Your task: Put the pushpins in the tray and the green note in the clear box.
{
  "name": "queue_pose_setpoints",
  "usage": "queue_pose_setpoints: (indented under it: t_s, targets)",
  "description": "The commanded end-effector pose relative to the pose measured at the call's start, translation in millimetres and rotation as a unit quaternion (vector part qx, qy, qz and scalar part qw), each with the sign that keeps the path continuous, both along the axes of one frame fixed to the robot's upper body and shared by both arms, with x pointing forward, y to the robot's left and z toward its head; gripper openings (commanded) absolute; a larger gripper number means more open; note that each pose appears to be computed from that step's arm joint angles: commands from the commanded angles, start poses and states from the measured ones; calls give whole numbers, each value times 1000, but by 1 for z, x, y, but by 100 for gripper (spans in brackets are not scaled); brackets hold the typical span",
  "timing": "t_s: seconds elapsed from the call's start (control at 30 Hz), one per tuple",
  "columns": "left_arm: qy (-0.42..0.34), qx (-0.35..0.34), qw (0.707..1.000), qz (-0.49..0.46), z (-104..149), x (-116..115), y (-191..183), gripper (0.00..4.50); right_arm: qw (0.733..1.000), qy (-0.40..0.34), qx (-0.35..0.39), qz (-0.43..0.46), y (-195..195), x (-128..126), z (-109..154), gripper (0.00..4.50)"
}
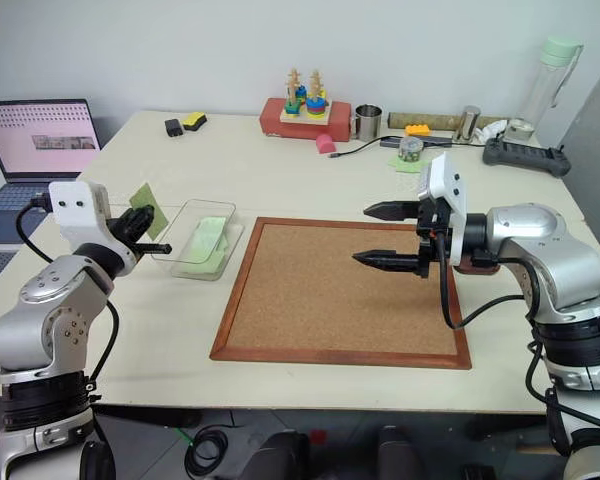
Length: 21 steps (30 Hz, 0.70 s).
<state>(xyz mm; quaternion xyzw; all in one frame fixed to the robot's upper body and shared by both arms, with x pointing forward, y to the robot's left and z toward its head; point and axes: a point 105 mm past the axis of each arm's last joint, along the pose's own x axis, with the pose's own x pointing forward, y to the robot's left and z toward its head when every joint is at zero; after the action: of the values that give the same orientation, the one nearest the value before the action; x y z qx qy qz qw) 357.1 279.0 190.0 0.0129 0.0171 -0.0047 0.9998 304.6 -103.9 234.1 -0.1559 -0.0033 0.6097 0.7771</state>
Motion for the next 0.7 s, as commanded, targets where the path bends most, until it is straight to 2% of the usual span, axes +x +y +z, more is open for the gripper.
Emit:
queue_pose_setpoints:
  t_s: [0.03,0.27,0.37,0.47,0.53,0.6,0.7]
  targets:
    - [-23,23,999,-28,21,-3,-2,116,1000,-18,0,10,2,-8,9,406]
    - [-18,47,995,-81,27,-9,-12,255,1000,-17,2,-5,-2,-7,7,406]
    - [-16,81,987,-139,38,-24,-20,306,999,-23,-10,-20,-13,-4,6,406]
    - [5,134,976,-174,42,-44,-13,362,999,-20,-33,-36,-28,-3,2,406]
    - [22,162,969,-184,43,-56,-3,362,997,-16,-51,-54,-39,-1,-2,406]
    - [44,190,963,-188,45,-70,13,365,994,-15,-77,-77,-55,2,-6,441]
    - [107,249,941,-205,38,-94,31,365,986,-7,-125,-113,-87,3,-10,449]
